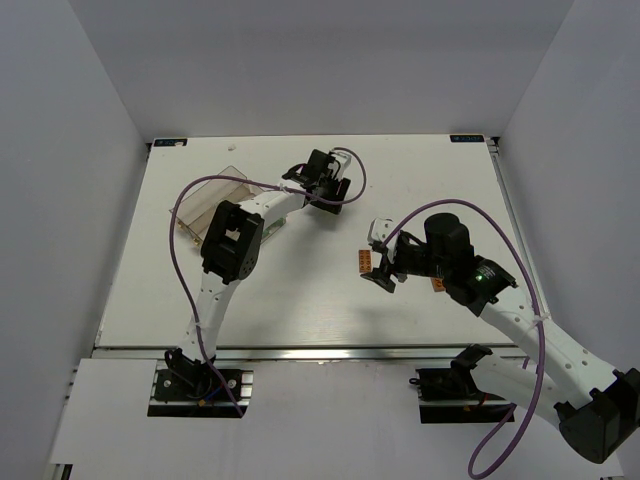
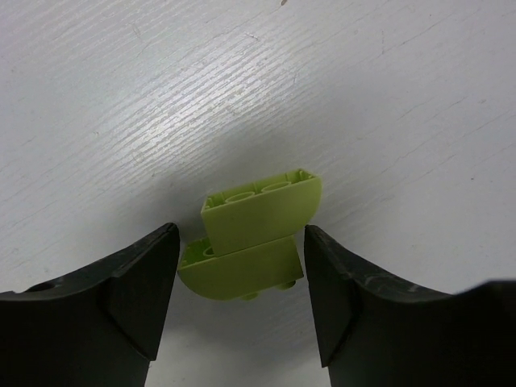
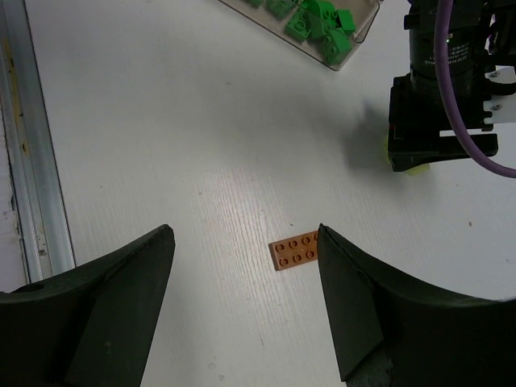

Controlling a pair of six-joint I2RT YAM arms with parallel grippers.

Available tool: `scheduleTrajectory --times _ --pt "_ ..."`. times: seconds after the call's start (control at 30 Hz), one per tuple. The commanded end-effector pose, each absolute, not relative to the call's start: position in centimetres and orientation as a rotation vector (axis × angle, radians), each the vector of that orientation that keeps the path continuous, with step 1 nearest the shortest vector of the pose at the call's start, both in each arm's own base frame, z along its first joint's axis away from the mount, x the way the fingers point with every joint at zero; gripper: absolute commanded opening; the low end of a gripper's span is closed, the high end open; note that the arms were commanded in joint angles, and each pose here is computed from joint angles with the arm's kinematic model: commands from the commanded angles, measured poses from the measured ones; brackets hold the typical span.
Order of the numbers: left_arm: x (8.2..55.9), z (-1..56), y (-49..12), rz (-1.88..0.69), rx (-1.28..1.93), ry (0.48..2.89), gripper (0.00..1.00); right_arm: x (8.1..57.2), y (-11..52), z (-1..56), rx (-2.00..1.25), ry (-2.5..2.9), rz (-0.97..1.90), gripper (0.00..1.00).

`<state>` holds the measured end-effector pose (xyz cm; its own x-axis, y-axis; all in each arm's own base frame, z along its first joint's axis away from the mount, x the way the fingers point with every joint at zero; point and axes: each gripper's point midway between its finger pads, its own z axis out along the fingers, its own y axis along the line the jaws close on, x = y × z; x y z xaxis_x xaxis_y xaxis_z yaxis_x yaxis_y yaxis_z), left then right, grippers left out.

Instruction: Sort the legos into containers by color

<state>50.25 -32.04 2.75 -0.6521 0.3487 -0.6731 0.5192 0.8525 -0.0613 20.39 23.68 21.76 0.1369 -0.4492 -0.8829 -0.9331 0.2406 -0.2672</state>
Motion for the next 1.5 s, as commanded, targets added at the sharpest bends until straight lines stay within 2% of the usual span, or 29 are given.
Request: scheduleTrajectory --times 0.0,0.33,0.5,0.73,0.87,1.03,1.1,1.13,1.17,1.27,1.4,1.47 --pt "49.8 4.1 -32.7 -0.367 0.642 2.336 0.70 20.5 23.8 22.7 -1.365 1.445 0.579 0.77" --pt "47.3 7.1 -32.6 -0.455 0.654 2.313 0.54 20.9 23.8 22.8 -1.340 1.459 0.567 0.77" --pt "45.1 8.0 -31.7 -0.482 0.655 2.316 0.54 21.8 23.7 23.6 -1.258 1.465 0.550 0.77" --pt "41.5 11.0 -31.0 -0.584 0.623 2.278 0.52 24.0 22.1 26.5 -0.921 1.517 0.501 0.77" --pt "39.4 13.0 -30.7 -0.644 0.607 2.248 0.52 24.2 22.1 26.6 -0.840 1.554 0.548 0.76" --pt "36.8 14.9 -29.2 -0.664 0.585 2.225 0.52 24.0 22.9 25.6 -0.872 1.612 0.608 0.77" --pt "35.9 15.4 -29.0 -0.689 0.575 2.225 0.52 23.3 23.6 25.7 -0.998 1.562 0.616 0.80" --pt "35.2 15.9 -28.9 -0.708 0.583 2.215 0.52 23.1 23.9 25.4 -1.066 1.546 0.608 0.87" --pt "34.8 16.2 -28.7 -0.712 0.588 2.208 0.52 23.0 23.8 25.5 -1.117 1.526 0.585 0.89" --pt "34.1 16.7 -27.1 -0.641 0.594 2.189 0.51 25.4 22.9 27.0 -1.036 1.528 0.498 0.89" --pt "33.3 16.4 -25.6 -0.582 0.610 2.159 0.51 26.3 23.3 28.4 -0.924 1.598 0.700 0.89" --pt "33.0 17.1 -25.7 -0.591 0.640 2.103 0.50 26.4 24.4 26.9 -0.882 1.703 0.815 0.89"
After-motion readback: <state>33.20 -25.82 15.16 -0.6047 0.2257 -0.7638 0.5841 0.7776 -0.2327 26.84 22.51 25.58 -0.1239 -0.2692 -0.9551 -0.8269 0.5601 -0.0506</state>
